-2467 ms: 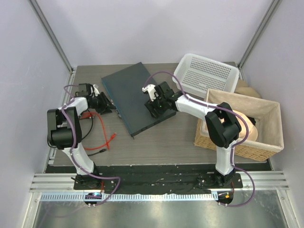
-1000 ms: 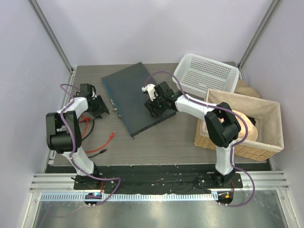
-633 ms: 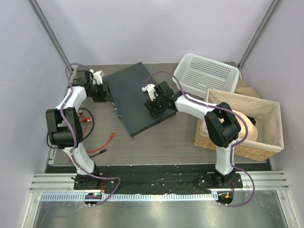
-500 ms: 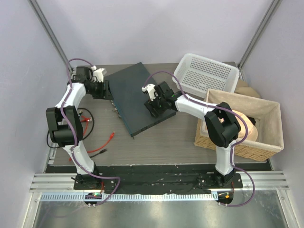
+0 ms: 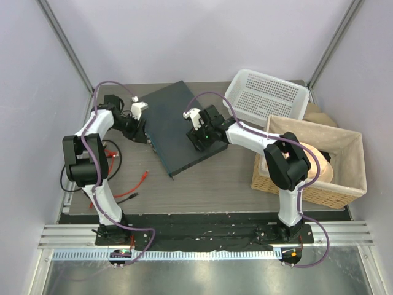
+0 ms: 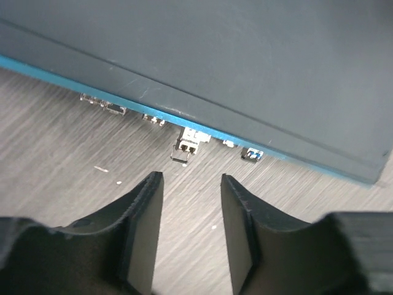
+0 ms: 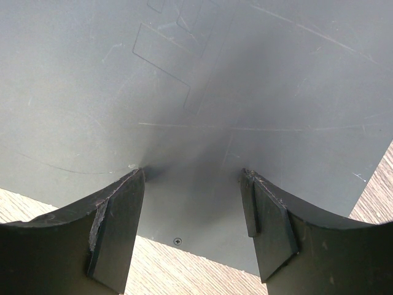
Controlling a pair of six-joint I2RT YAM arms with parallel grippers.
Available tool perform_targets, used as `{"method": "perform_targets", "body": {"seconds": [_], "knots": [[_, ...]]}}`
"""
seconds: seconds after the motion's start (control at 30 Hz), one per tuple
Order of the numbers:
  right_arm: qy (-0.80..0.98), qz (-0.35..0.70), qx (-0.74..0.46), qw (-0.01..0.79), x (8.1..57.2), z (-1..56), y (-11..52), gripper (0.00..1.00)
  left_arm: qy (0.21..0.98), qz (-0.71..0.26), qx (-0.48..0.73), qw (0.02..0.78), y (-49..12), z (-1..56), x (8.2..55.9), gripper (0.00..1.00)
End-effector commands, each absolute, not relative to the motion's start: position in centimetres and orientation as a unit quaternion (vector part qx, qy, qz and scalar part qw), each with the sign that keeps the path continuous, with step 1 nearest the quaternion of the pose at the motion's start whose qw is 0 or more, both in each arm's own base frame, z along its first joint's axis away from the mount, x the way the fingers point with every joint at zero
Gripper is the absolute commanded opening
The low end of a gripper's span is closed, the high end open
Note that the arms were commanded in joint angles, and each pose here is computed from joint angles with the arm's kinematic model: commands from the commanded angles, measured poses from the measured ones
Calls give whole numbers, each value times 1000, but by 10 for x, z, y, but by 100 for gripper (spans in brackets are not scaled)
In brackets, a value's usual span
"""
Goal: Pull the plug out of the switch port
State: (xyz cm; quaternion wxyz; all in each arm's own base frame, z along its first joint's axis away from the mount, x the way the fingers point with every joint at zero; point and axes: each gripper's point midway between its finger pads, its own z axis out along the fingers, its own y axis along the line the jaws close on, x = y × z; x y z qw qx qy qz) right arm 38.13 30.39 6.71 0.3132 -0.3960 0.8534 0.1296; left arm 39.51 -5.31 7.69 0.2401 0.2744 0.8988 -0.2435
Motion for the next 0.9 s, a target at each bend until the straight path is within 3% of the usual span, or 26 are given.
{"method": "perform_targets", "body": {"seconds": [0.0,0.43,0.87], "knots": [[870,119,-388,281,378,43,296,71,862,-232,370,257,-58,82,398,45],[869,113,-390,282,376,44,293,71,830,-200,460,242,-87,55,401,43],[870,113,-390,279,376,42,293,71,821,-158,500,226,-75,61,398,40]]}}
